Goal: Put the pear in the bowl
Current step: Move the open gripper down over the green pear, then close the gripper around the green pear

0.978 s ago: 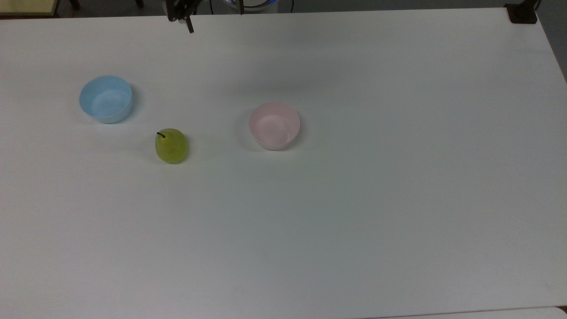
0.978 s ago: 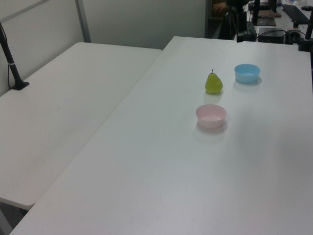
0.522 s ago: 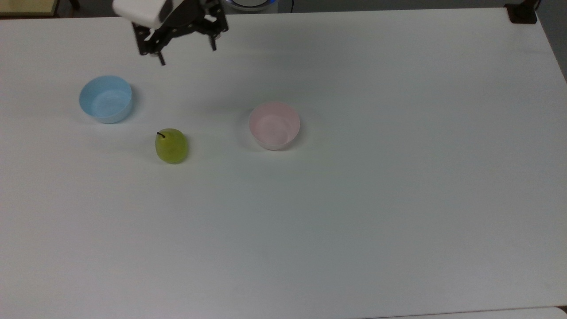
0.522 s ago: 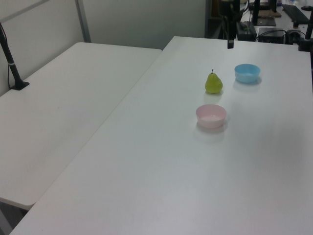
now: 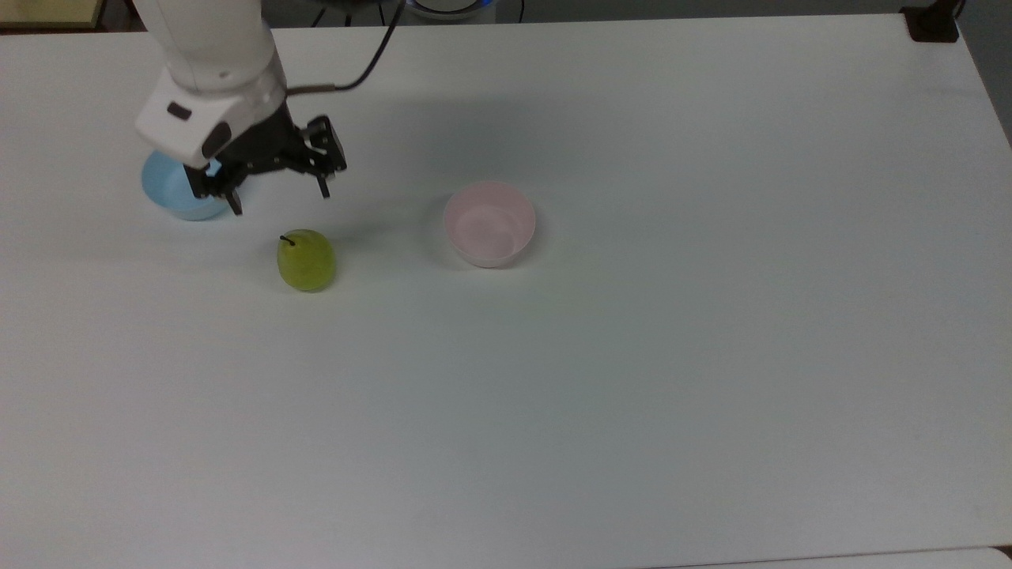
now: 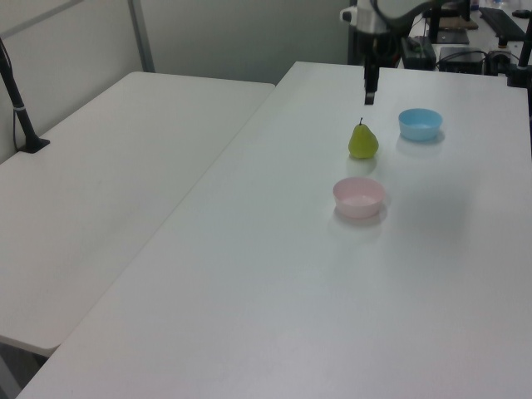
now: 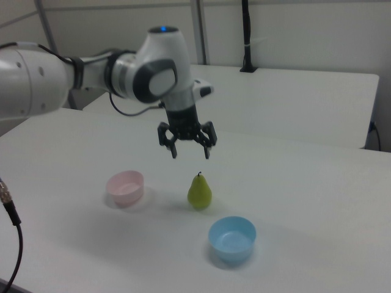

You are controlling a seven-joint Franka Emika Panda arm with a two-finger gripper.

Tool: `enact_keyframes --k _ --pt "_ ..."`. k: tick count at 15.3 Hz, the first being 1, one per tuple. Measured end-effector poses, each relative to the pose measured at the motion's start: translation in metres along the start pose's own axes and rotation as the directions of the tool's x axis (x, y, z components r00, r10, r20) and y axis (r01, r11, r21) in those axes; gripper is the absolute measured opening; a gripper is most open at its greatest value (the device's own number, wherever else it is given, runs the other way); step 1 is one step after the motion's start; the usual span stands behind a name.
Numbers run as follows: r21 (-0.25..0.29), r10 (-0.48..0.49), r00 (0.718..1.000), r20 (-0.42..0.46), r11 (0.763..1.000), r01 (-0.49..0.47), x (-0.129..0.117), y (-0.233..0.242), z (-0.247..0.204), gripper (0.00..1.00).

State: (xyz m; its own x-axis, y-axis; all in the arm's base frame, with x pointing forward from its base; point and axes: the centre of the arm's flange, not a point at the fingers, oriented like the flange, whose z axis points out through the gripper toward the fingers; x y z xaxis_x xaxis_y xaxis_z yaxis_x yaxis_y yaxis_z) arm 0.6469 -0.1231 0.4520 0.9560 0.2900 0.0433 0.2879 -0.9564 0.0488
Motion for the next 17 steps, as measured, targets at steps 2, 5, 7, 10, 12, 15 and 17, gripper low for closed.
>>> enact_keyframes --k 2,5,7,10,12,15,17 --pt "0.0 0.01 1.0 -0.015 1.0 -0.01 0.0 0.002 0.03 1.0" --pt "0.011 0.011 1.0 0.014 1.0 -0.011 -0.004 0.0 0.062 1.0" --pt "0.014 0.009 1.0 0.03 1.0 -0.009 -0.005 -0.001 0.075 1.0" --pt "-0.001 0.0 0.999 0.039 1.0 0.001 -0.003 0.001 0.089 1.0" --pt "-0.011 -0.004 0.999 0.034 1.0 0.005 -0.001 0.002 0.098 1.0" --pt "-0.035 -0.027 0.999 0.047 0.999 0.029 -0.002 0.001 0.109 0.87" --pt "-0.044 -0.036 0.999 0.041 0.998 0.038 -0.002 -0.002 0.116 0.63"
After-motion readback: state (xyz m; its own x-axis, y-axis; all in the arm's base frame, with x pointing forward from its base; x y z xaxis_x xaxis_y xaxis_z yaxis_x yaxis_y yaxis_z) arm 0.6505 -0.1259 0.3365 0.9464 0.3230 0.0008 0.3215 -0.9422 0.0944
